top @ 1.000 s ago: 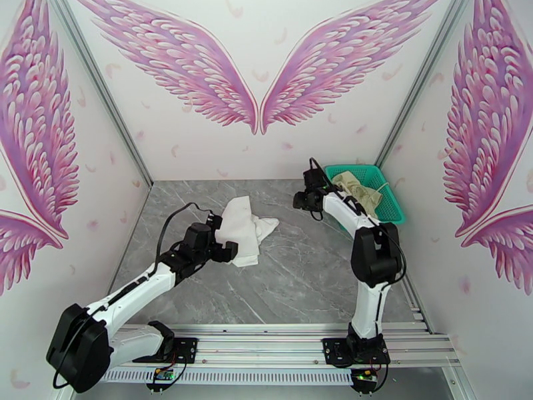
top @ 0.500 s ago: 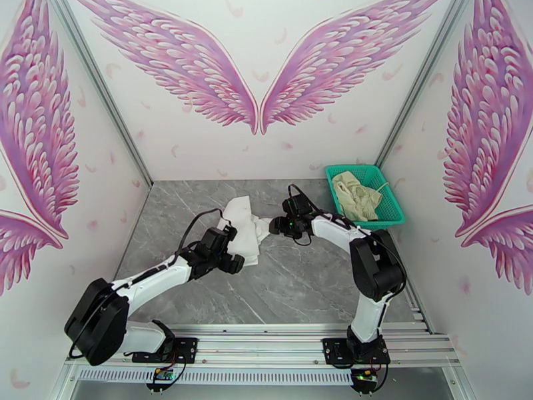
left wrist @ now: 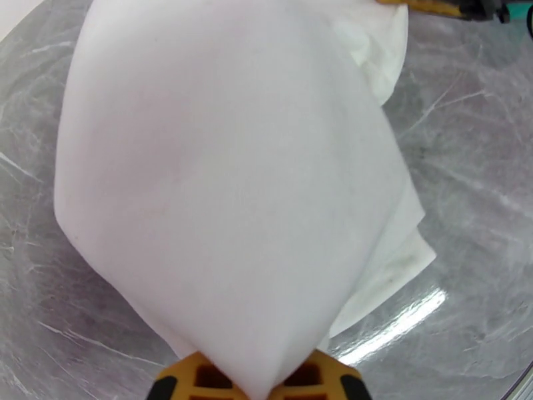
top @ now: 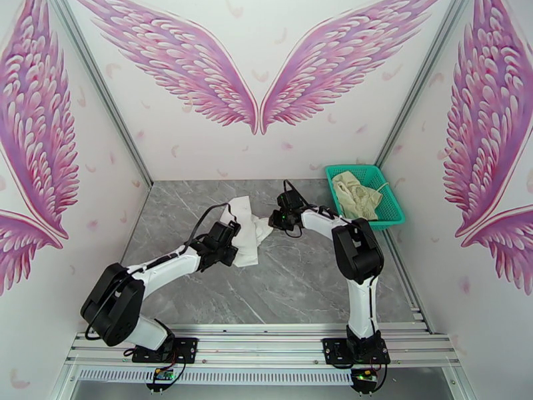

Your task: Fold and stack the mixed laundry pile

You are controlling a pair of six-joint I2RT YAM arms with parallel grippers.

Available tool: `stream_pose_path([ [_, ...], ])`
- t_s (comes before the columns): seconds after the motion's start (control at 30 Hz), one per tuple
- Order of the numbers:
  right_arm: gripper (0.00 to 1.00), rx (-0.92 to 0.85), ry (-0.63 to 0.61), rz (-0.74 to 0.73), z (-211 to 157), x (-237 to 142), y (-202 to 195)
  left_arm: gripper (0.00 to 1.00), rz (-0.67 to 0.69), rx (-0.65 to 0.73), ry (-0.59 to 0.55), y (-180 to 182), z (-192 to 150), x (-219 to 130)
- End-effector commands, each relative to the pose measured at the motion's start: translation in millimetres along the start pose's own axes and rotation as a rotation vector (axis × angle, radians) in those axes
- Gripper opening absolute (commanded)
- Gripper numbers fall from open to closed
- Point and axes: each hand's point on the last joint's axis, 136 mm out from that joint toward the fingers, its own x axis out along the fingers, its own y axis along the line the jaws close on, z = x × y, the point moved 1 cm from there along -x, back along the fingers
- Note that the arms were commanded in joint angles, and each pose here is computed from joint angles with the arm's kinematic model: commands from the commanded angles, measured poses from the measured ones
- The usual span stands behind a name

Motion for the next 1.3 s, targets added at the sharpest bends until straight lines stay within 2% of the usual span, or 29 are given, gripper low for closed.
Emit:
stream_pose_path([
  [0.0,0.02,-0.036,-0.08,0.001,21,-30,16,0.0,-0.056,-0.034,-0.211,-3,45,-47],
  [0.13,0.0,-0.085,-0.212,0.004,42,-92,36,0.0,-0.075,-0.063,-0.394,1,76,-112],
  [0.3,0.0,-0.161,-0.43,-0.009,64,-199,62,0.0,-0.059,-0.076,-0.596,14,99,-213],
  [0.5,0.0,-0.216,-0.679,-0.009,62,-331,84,0.0,-0.038,-0.087,-0.695,24,104,-303],
  [0.6,0.0,-0.225,-0.752,-0.004,52,-380,91,0.0,-0.066,-0.112,-0.747,24,109,-341],
  [0.63,0.0,-0.22,-0.749,-0.011,50,-386,91,0.0,-0.068,-0.117,-0.738,24,110,-343],
  [0.7,0.0,-0.208,-0.7,-0.028,48,-383,89,0.0,-0.063,-0.128,-0.68,24,114,-335],
  [0.77,0.0,-0.192,-0.618,-0.041,47,-361,85,0.02,-0.04,-0.125,-0.591,24,118,-309],
  [0.87,0.0,-0.144,-0.459,-0.086,47,-304,68,0.04,0.0,-0.164,-0.444,35,118,-249],
  [1.0,0.01,-0.049,-0.275,-0.103,44,-217,32,0.05,-0.075,-0.346,-0.26,63,95,-151],
  [1.07,0.08,0.0,-0.187,-0.116,41,-179,8,0.05,-0.08,-0.424,-0.184,78,77,-112],
  [1.1,0.14,0.028,-0.147,-0.124,38,-162,-5,0.09,-0.057,-0.452,-0.153,85,66,-96],
  [1.17,0.36,0.05,-0.102,-0.136,31,-142,-21,0.26,-0.008,-0.491,-0.111,96,48,-75],
  [1.2,0.47,0.055,-0.092,-0.151,27,-137,-29,0.43,0.009,-0.504,-0.091,100,39,-68],
  [1.23,0.51,0.051,-0.087,-0.163,22,-135,-33,0.56,0.03,-0.508,-0.07,103,31,-64],
  [1.27,0.54,0.048,-0.087,-0.163,20,-136,-34,0.63,0.046,-0.508,-0.056,104,25,-63],
])
